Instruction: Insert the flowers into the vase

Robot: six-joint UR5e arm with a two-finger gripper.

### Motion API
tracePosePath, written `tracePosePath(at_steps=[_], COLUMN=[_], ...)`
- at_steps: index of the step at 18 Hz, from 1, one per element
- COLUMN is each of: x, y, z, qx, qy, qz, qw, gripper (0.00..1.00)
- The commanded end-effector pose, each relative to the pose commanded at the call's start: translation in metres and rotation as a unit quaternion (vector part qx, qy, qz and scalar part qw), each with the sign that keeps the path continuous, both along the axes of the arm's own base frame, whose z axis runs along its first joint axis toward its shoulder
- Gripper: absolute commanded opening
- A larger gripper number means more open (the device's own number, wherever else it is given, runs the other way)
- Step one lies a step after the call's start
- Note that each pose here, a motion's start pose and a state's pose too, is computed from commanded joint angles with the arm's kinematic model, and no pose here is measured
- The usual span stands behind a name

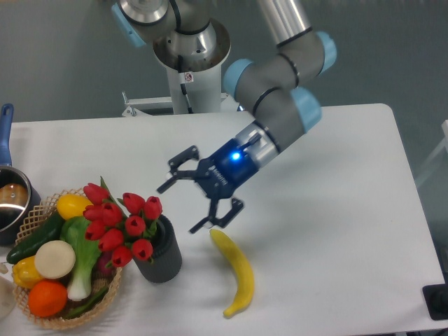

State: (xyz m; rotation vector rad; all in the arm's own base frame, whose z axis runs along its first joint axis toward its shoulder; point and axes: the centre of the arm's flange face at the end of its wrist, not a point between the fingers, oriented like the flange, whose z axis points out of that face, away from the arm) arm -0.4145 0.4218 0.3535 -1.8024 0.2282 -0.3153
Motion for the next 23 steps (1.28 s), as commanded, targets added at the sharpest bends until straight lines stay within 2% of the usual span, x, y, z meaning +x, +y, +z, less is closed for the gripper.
tracePosePath(at_steps=[6,8,10,14,15,17,18,20,23], x=[-0.046,-0.058,-0.064,-0.074,-0.079,-0.091,-0.099,-0.107,-0.111], y=[-0.047,-0.063,-0.070,-0.079,-0.083,-0.089,-0.094,-0.101,-0.098], z=[0.005,0.009,0.013,0.014,0.014,0.018,0.020,0.011,-0.015], qx=[0.000,-0.034,-0.087,-0.173,-0.200,-0.268,-0.317,-0.376,-0.434], qy=[0.011,0.034,0.066,0.110,0.125,0.159,0.181,0.202,0.209], qz=[0.055,0.078,0.095,0.121,0.129,0.150,0.164,0.175,0.167], qw=[0.9985,0.9958,0.9895,0.9713,0.9631,0.9384,0.9163,0.8872,0.8604], gripper=[1.00,1.00,1.00,1.00,1.00,1.00,1.00,1.00,1.00])
